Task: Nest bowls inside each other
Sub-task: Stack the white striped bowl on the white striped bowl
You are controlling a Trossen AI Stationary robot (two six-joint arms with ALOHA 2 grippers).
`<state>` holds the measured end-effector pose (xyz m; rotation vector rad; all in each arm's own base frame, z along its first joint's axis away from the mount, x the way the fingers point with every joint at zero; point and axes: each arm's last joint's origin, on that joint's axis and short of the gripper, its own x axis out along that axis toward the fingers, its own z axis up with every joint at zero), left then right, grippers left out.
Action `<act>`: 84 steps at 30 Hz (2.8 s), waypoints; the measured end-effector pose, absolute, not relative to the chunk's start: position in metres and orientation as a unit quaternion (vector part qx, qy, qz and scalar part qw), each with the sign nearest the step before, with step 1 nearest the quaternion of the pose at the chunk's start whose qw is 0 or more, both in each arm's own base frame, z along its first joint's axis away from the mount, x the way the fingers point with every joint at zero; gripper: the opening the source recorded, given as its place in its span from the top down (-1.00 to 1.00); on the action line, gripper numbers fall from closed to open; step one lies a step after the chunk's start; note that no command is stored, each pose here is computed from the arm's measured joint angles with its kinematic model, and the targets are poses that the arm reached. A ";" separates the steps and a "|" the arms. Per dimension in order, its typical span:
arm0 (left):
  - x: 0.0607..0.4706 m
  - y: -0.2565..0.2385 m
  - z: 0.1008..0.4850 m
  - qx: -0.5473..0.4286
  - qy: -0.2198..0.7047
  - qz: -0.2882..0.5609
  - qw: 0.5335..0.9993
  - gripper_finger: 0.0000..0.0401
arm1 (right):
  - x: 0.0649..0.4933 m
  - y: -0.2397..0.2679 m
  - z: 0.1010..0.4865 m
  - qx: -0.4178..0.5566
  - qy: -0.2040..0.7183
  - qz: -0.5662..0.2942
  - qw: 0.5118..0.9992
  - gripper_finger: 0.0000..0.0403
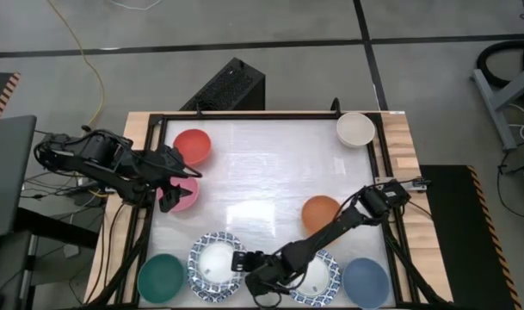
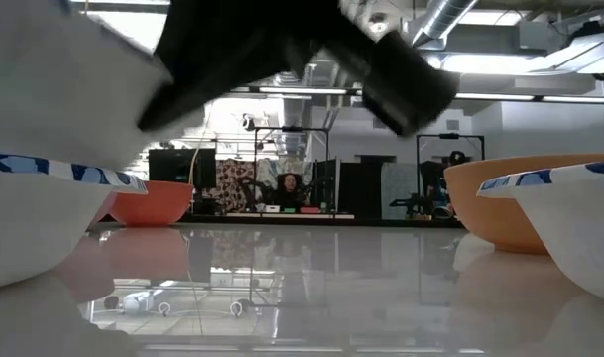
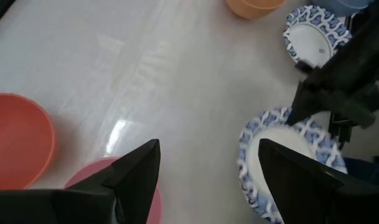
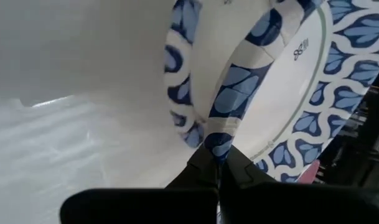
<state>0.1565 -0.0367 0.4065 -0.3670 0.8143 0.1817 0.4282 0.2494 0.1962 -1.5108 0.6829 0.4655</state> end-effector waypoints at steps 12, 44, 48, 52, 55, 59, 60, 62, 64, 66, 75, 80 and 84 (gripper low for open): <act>0.157 -0.036 0.407 -0.157 0.390 0.091 0.903 -0.30 | 0.426 0.255 0.200 -0.656 0.285 0.216 0.665 0.97; 0.157 -0.036 0.406 -0.164 0.389 0.094 0.902 -0.30 | 0.431 0.260 0.207 -0.480 0.282 0.172 0.813 -0.19; 0.157 -0.036 0.406 -0.162 0.390 0.093 0.902 -0.30 | 0.425 0.258 0.223 -0.426 0.288 0.144 0.845 -0.21; 0.157 -0.036 0.406 -0.160 0.390 0.093 0.902 -0.30 | 0.412 0.248 0.248 -0.354 0.316 0.117 0.872 -0.21; 0.157 -0.036 0.406 -0.161 0.390 0.093 0.902 -0.30 | 0.394 0.239 0.268 -0.243 0.362 0.063 0.898 -0.20; 0.157 -0.036 0.406 -0.154 0.392 0.087 0.903 -0.30 | 0.357 0.228 0.293 -0.121 0.448 0.030 0.885 -0.18; 0.157 -0.036 0.406 -0.150 0.392 0.085 0.904 -0.30 | 0.347 0.225 0.298 -0.107 0.473 0.032 0.874 -0.18; 0.157 -0.036 0.406 -0.146 0.392 0.084 0.904 -0.30 | 0.333 0.221 0.304 -0.079 0.510 0.042 0.855 -0.18; 0.157 -0.036 0.406 -0.146 0.392 0.083 0.904 -0.30 | 0.325 0.220 0.309 -0.065 0.536 0.063 0.839 -0.17; 0.158 -0.036 0.407 -0.146 0.390 0.082 0.906 -0.30 | 0.322 0.219 0.310 -0.064 0.550 0.090 0.828 -0.17; 0.158 -0.036 0.407 -0.151 0.389 0.084 0.905 -0.30 | 0.347 0.210 0.261 -0.133 0.614 0.169 0.760 -0.16; 0.158 -0.036 0.407 -0.157 0.388 0.087 0.904 -0.30 | 0.363 0.203 0.238 -0.153 0.625 0.201 0.738 -0.16; 0.158 -0.036 0.407 -0.163 0.387 0.090 0.903 -0.30 | 0.368 0.204 0.218 -0.161 0.646 0.231 0.709 -0.16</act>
